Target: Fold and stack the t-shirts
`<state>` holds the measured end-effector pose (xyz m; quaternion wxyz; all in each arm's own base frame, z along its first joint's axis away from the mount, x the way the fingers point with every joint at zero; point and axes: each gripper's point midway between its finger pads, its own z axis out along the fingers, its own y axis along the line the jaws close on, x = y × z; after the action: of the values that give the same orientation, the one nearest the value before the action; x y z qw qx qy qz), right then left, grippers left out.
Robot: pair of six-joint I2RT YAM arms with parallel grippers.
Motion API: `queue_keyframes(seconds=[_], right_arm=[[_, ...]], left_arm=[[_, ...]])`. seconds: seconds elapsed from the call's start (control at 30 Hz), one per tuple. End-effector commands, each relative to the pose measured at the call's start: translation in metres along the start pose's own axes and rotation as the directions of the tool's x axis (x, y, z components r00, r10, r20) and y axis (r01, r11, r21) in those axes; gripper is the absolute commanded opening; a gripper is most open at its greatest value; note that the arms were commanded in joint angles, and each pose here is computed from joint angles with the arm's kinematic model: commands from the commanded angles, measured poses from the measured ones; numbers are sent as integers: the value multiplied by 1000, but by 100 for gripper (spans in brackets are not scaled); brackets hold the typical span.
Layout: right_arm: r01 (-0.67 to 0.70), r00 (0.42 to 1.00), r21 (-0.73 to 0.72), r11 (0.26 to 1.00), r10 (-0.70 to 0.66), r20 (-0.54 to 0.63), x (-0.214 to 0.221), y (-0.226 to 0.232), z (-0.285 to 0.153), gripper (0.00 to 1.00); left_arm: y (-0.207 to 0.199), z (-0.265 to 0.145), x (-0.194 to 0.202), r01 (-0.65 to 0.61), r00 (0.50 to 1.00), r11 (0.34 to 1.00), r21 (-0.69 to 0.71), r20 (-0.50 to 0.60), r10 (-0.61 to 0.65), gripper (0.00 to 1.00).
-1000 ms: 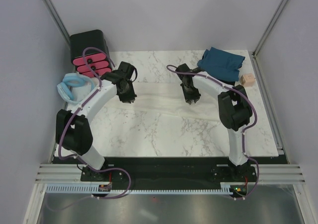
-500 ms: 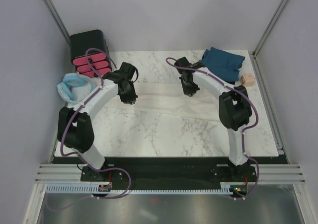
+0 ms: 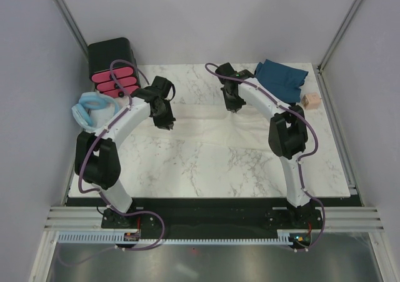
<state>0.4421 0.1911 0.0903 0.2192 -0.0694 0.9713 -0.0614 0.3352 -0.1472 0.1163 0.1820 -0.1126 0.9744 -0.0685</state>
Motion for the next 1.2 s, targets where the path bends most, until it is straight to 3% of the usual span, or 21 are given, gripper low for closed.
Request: queue_keyframes(seconds=[0.0,0.2,0.3,0.37,0.5,0.6,0.7,1.17], right_arm=[[-3,999,-17,1000,4,32,-16,5,-5,1],[33,999,-35,999,-31,44,-25,14,12,6],[23,999,-71,997,-21,35,-26,26,23,13],[14,999,-89,996,-11,31,-25,31,28,23],[-9,997,-111,994,17,74,-35,36,31,27],[-9,997,-118,993,19,78,-38,38,32,35],[-4,997,-91,996,11,79,-36,32,31,44],[-7,995,193,981,-12,97,-23,-32,12,50]], left_arm=[[-16,-9,-15,-20,999,999,51,42,18,20],[-10,-9,-10,-13,999,999,36,35,12,20],[-5,-9,-7,-19,999,1000,16,30,19,20],[-3,-11,-7,-19,999,1000,7,34,19,20],[-2,-13,-7,-25,999,1000,1,36,25,20],[-2,-14,-9,-34,999,999,-3,33,34,20],[-1,-14,-11,-45,998,999,-11,32,45,20],[12,-1,-13,-76,997,993,-93,15,78,21]])
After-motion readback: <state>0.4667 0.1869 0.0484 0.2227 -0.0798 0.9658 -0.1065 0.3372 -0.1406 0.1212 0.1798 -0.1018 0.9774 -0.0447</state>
